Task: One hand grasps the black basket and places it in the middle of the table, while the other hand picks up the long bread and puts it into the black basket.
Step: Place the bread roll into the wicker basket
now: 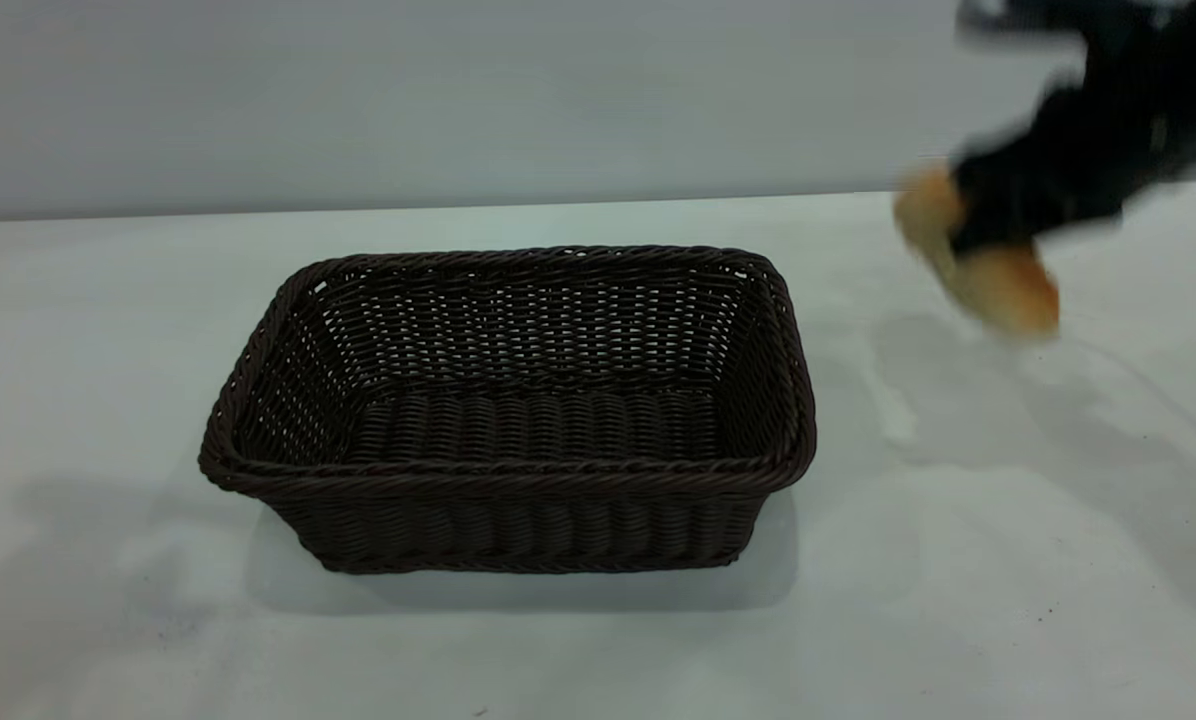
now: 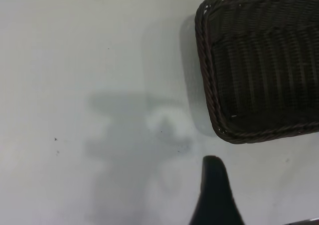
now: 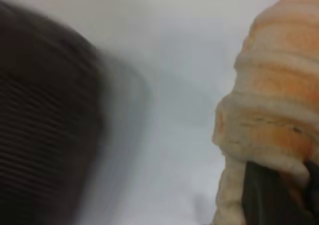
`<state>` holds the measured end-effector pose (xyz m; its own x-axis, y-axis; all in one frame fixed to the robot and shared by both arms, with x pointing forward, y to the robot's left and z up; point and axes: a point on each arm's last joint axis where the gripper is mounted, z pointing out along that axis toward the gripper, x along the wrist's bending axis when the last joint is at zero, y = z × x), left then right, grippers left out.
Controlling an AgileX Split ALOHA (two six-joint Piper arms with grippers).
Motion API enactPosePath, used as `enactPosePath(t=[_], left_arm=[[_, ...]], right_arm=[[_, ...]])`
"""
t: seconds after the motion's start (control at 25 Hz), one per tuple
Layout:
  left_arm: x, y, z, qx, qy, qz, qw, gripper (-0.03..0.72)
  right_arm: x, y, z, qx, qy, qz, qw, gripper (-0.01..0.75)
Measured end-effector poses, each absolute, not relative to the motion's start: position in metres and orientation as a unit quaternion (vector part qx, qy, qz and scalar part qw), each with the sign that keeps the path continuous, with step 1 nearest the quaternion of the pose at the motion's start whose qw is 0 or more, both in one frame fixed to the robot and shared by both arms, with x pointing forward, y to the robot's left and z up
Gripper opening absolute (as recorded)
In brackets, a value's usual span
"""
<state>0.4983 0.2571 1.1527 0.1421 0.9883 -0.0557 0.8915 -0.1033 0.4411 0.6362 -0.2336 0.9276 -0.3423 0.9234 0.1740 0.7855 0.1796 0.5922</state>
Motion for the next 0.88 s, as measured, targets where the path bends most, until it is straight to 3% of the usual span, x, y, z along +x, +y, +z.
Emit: enactPosePath(t=[0.28,0.48,0.68,0.88], left_arm=[[0.498,0.257,1.153,0.732,0.642,0.128,0.189,0.581],[0.495,0.258,1.155,0.732,0.642,0.130,0.189,0.581],[0.469,0.263,1.174,0.730,0.637,0.148,0.199,0.581],[0.422,0.276,1.199,0.717,0.626,0.208,0.224,0.581]], right_arm=[[0.614,-0.135,0.991,0.451,0.800,0.389,0.069,0.069],[0.591,-0.073,0.975,0.409,0.825,0.391,0.024,0.198],[0.590,-0.078,0.972,0.422,0.824,0.377,0.002,0.389],[0.586,-0.119,0.995,0.458,0.832,0.312,-0.005,0.424]])
